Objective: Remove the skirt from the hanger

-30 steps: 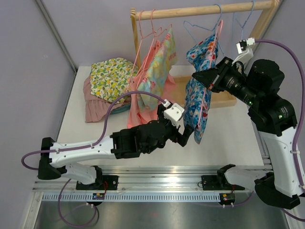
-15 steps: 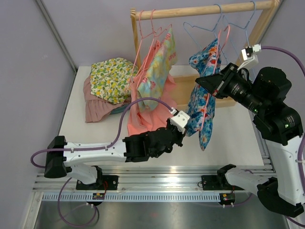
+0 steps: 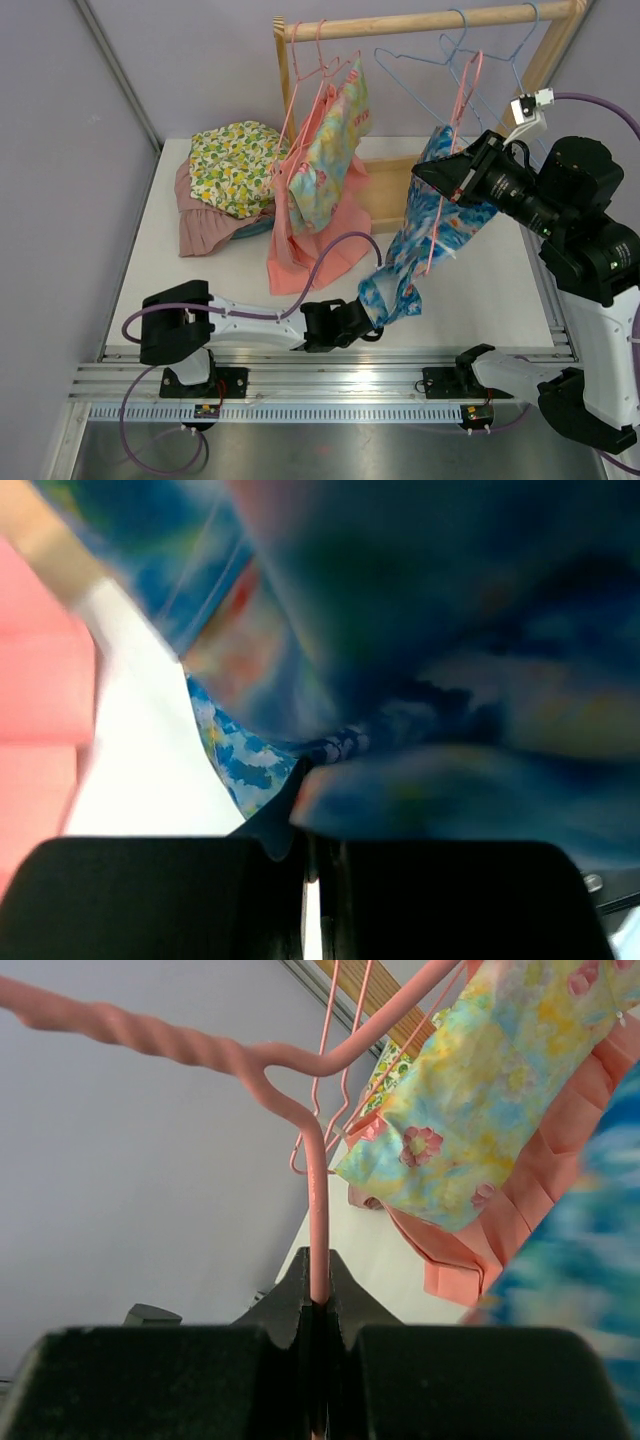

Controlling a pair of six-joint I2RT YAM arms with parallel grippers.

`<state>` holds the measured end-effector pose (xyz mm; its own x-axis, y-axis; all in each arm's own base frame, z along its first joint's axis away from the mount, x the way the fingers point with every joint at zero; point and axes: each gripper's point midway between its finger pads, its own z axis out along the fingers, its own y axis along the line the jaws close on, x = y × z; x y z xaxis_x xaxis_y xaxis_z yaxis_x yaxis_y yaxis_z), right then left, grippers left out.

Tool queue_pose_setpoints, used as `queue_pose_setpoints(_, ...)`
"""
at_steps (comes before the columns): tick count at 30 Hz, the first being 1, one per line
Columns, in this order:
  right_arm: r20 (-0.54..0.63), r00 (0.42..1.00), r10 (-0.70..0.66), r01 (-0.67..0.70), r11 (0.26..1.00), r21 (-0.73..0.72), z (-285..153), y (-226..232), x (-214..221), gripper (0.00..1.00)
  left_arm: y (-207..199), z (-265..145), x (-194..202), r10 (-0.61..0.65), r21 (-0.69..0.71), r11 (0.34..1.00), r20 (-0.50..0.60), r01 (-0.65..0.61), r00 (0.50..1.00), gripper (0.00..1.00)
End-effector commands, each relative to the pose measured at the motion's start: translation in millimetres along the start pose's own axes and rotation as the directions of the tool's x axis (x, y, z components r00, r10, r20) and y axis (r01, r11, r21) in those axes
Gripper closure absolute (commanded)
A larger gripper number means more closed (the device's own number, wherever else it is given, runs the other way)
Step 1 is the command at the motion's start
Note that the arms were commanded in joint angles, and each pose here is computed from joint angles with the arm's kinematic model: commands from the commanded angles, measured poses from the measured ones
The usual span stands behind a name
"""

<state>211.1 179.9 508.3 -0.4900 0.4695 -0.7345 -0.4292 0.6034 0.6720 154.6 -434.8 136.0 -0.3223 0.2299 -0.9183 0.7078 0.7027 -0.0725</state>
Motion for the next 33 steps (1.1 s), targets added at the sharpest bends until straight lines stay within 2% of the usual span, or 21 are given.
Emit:
queue_pose_setpoints(1, 0.109, 0.994, -0.026, 0.042, 0.988, -0.149, -17.0, 42.6, -30.0, 1.00, 3.2, 5.3, 38.8, -0.028, -0.001, 1.000, -0.073, 0.028, 0.997, 1.00)
queue_pose_setpoints(10, 0.067, 0.998, 0.001, 0.010, 0.987, -0.163, 14.4, 35.7, -24.7, 1.00, 6.6, 4.0, 49.3, -0.037, -0.007, 0.999, -0.082, 0.036, 0.996, 1.00)
queue_pose_setpoints(16, -0.026, 0.999, 0.025, -0.029, 0.987, -0.155, 70.8, 18.5, -13.4, 1.00, 8.5, -0.4, 45.3, -0.038, -0.015, 0.999, -0.058, 0.037, 0.998, 1.00)
queue_pose_setpoints(26, -0.054, 0.998, 0.011, -0.019, 0.986, -0.165, 159.4, 9.2, -36.4, 1.00, 20.1, 4.5, 70.4, -0.023, -0.042, 0.999, -0.060, 0.020, 0.998, 1.00)
queue_pose_setpoints(28, -0.077, 0.996, 0.042, -0.054, 0.986, -0.155, 182.3, -5.6, -37.9, 1.00, 19.5, 5.7, 72.6, -0.022, -0.040, 0.999, -0.062, 0.019, 0.998, 1.00)
queue_pose_setpoints(33, -0.057, 0.993, 0.106, -0.114, 0.981, -0.158, 206.0, -34.7, -61.4, 1.00, 20.9, 4.9, 73.4, -0.025, -0.037, 0.999, -0.054, 0.023, 0.998, 1.00)
